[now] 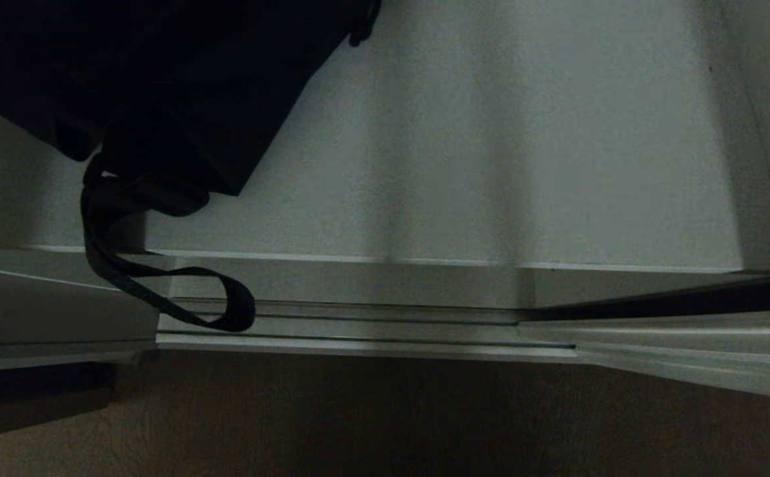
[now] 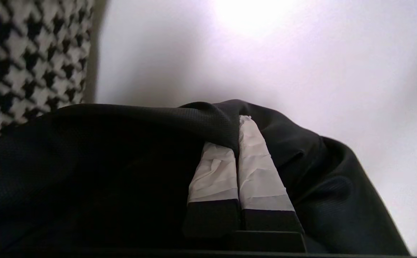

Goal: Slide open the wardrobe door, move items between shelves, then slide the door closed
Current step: Place the bag on the higher shelf

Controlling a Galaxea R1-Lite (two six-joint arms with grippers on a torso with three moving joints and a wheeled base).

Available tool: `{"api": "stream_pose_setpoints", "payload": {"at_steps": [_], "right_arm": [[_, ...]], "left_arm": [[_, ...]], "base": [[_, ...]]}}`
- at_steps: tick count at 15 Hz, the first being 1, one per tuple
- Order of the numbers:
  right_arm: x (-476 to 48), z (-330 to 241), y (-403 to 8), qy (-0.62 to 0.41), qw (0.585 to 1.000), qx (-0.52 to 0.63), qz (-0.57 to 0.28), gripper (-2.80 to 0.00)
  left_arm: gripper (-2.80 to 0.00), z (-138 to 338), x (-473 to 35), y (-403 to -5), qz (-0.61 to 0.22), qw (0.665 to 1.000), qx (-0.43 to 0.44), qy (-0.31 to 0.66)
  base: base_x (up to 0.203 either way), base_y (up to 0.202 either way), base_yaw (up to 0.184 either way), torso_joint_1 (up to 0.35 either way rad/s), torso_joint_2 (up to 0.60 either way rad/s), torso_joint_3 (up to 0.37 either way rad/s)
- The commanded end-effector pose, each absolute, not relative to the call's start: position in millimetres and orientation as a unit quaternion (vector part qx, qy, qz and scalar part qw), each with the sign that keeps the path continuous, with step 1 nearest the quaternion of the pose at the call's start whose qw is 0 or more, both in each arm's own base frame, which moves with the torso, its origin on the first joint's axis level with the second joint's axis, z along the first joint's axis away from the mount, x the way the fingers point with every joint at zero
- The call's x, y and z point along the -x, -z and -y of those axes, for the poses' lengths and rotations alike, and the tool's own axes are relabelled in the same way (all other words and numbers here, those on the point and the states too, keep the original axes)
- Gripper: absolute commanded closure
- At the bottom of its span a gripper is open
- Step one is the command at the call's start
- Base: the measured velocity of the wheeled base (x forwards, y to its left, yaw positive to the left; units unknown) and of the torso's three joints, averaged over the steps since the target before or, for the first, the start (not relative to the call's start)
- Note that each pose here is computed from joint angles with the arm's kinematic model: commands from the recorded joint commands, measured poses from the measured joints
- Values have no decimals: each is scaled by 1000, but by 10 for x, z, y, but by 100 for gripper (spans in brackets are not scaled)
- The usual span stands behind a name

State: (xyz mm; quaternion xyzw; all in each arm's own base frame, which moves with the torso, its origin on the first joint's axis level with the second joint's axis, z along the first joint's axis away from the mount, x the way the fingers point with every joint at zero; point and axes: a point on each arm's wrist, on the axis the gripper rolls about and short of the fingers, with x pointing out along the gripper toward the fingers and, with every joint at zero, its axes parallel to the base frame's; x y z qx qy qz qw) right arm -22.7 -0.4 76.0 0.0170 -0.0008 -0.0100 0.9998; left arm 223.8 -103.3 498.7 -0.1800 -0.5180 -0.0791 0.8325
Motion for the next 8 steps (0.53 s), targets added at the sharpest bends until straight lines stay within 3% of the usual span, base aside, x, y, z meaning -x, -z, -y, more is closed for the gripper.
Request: {"api": "stream_pose_setpoints", "payload": {"at_steps": [1, 2, 3, 8], "right_arm": [[228, 4, -762, 10, 1000, -18, 2, 0], [227, 4, -760, 10, 1000, -17, 1, 0], [227, 4, -758, 10, 1000, -17, 1, 0], [228, 4, -763, 10, 1000, -17, 2, 0]], "left_arm": [[0, 1052, -2280, -4965, 509, 839, 176, 79], [-178, 1056, -2289, -4961, 499, 847, 167, 78], [-280, 1065, -2309, -4949, 492, 853, 156, 73], [-280, 1024, -2165, -5028, 511, 840, 136, 126]], "base": [[0, 0, 0, 0, 0, 0], [0, 0, 0, 0, 0, 0], [0, 0, 0, 0, 0, 0], [0, 0, 0, 0, 0, 0]]}}
